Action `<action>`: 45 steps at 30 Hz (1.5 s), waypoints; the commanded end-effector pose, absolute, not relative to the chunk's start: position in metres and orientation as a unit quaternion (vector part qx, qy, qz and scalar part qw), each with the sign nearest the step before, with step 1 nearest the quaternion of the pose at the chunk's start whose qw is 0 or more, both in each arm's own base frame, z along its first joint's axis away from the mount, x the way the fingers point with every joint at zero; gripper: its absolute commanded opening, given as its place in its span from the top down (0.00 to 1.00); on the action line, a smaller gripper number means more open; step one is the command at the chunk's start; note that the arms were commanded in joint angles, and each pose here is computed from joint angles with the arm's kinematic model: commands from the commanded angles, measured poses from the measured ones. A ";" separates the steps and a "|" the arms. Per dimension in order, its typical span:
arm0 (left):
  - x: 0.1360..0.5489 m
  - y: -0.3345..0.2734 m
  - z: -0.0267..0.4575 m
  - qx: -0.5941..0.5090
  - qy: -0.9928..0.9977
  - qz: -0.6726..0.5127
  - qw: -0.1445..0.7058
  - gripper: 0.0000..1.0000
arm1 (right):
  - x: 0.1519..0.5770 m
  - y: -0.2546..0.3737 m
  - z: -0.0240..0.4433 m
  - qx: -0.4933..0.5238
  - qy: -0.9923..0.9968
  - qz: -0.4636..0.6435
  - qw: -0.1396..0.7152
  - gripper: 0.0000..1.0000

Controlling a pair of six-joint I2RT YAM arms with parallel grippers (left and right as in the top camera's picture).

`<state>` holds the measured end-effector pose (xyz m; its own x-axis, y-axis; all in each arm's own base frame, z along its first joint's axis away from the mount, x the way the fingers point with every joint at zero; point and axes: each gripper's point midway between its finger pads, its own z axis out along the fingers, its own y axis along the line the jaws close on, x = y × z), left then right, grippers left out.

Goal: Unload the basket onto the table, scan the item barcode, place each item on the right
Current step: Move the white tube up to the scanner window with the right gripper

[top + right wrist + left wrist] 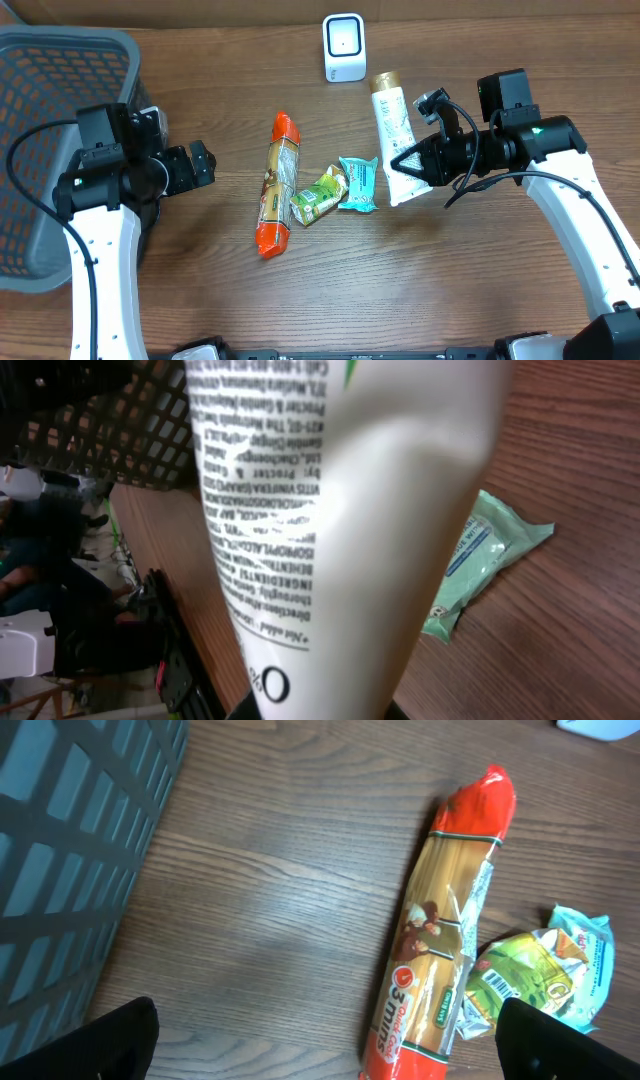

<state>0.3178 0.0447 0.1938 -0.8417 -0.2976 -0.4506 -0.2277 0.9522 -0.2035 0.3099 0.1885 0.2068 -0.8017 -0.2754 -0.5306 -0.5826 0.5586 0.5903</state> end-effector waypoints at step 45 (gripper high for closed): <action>0.323 0.035 0.179 0.068 0.970 -0.044 0.227 0.00 | 0.308 0.195 0.233 -0.254 0.847 0.414 0.216 0.96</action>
